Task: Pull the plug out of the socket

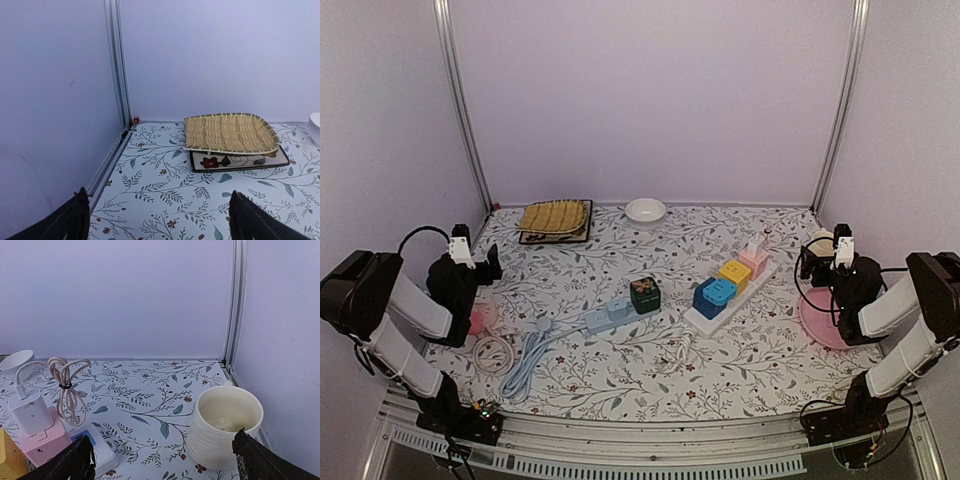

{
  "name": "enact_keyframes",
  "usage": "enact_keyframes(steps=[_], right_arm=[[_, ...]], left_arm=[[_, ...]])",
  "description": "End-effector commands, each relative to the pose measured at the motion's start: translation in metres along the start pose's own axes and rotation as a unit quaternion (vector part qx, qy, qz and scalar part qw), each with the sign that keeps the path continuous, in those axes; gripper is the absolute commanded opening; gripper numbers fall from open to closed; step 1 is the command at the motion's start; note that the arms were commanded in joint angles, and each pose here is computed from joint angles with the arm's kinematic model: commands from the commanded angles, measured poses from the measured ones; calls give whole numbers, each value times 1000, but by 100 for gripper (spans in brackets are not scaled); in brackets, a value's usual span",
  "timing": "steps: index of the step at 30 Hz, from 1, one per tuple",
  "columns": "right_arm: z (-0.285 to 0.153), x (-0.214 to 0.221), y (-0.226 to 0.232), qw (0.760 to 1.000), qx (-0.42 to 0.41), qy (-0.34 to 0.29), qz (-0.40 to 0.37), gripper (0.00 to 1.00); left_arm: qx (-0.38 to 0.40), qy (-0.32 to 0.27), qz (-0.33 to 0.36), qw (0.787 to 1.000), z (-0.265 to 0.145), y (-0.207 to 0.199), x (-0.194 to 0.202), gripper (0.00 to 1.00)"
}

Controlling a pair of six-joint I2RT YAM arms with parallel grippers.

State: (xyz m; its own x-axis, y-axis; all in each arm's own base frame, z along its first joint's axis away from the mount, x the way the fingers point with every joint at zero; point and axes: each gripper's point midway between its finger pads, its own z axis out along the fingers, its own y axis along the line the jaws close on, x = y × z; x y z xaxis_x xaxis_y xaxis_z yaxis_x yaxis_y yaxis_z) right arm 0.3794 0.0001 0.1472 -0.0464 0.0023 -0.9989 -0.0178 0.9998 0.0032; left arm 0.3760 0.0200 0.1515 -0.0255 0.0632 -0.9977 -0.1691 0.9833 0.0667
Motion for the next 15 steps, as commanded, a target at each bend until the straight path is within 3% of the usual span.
enact_keyframes(steps=[1,15], right_arm=[[3,-9,-1,1000,1,-16,2,99],[4,-13,-3,1000,5,-20,1,99]], left_arm=[[-1,-12,-6,1000,3,2,-6,97],[-18,-16,-5,1000,3,5,-17,97]])
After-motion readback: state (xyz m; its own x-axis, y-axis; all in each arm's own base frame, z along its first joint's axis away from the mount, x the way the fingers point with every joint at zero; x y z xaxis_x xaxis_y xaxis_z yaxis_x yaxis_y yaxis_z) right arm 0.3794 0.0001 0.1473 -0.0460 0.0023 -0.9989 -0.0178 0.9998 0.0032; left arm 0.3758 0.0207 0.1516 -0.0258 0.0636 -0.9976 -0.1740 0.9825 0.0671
